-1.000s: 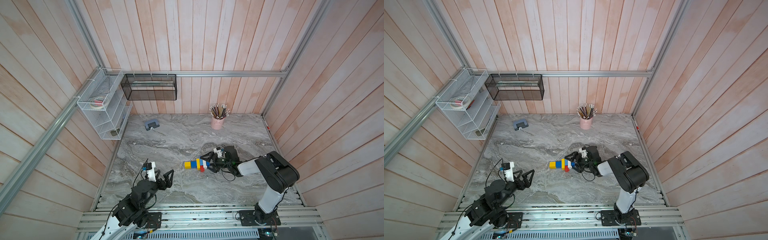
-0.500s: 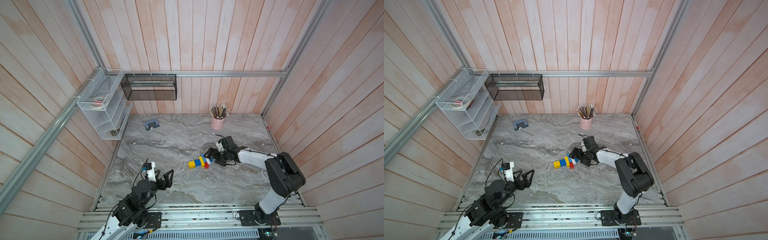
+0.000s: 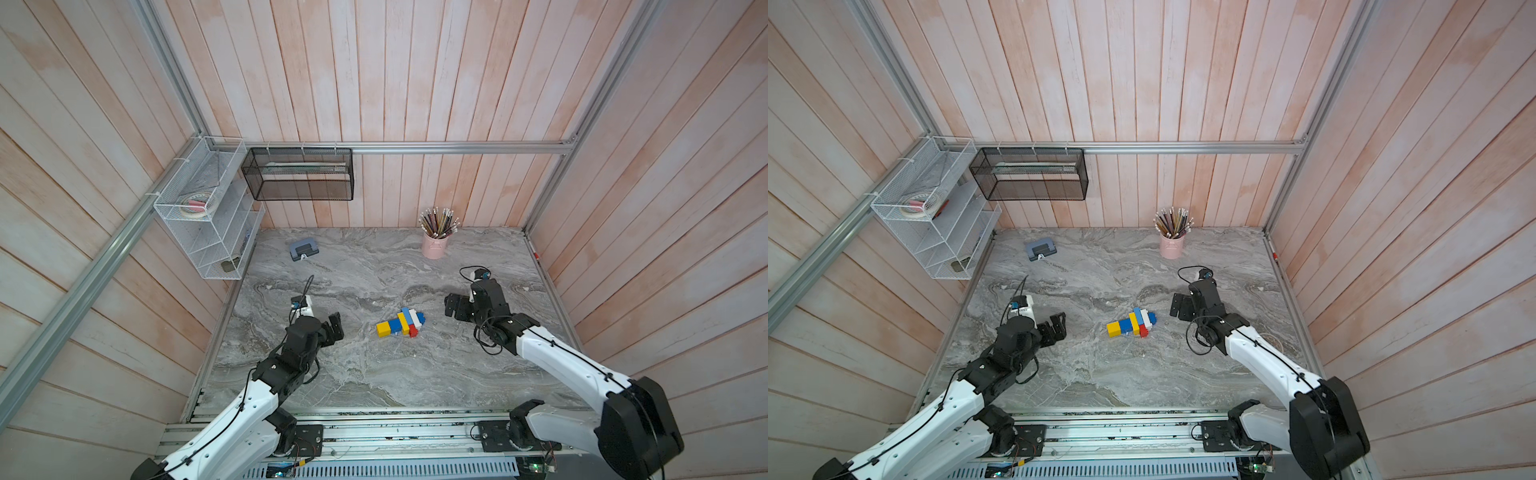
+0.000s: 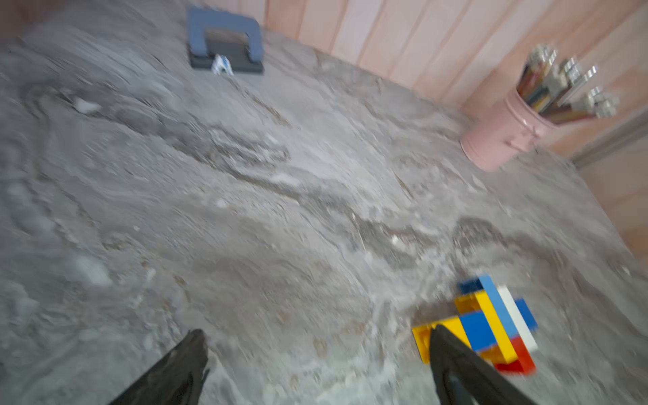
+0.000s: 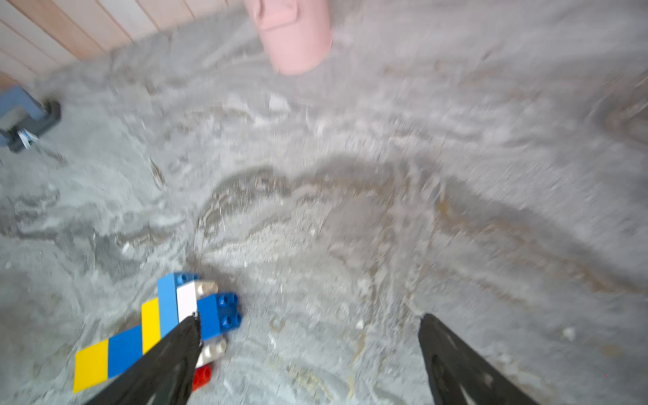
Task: Assemble a spoon with lego
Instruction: Reset both arms
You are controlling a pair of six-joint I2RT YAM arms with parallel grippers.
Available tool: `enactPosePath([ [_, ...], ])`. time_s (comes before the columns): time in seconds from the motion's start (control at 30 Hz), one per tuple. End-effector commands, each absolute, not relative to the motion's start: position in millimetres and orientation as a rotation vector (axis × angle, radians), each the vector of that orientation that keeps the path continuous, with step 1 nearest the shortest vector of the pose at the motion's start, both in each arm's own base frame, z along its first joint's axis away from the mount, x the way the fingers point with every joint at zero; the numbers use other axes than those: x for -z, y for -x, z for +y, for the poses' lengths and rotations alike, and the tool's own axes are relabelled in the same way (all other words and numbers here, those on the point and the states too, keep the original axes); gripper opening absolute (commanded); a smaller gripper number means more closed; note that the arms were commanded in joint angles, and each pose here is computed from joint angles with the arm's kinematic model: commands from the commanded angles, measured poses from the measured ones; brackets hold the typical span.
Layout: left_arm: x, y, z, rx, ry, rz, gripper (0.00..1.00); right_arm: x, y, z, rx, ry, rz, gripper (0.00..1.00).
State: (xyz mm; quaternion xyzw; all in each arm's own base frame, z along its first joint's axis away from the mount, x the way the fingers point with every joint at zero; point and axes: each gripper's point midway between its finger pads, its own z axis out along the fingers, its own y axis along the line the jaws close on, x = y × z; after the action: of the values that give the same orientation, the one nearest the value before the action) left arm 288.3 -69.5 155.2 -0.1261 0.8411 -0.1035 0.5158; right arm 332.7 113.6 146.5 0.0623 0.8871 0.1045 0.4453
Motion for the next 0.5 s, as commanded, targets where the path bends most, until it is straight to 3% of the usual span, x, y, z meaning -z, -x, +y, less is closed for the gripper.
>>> enactPosePath([
  [0.0, -195, -302, -21, 0.052, 0.363, 1.746, 1.00, -172, -351, 71, -0.026, -0.158, 1.947, 0.98],
  [0.3, -175, -305, 42, -0.252, 0.306, 1.466, 1.00, -168, -352, -11, 0.159, -0.211, 1.659, 0.98],
  [0.47, -163, -341, 27, -0.163, 0.180, 1.469, 1.00, -162, -345, -17, 0.254, -0.156, 1.561, 0.98],
])
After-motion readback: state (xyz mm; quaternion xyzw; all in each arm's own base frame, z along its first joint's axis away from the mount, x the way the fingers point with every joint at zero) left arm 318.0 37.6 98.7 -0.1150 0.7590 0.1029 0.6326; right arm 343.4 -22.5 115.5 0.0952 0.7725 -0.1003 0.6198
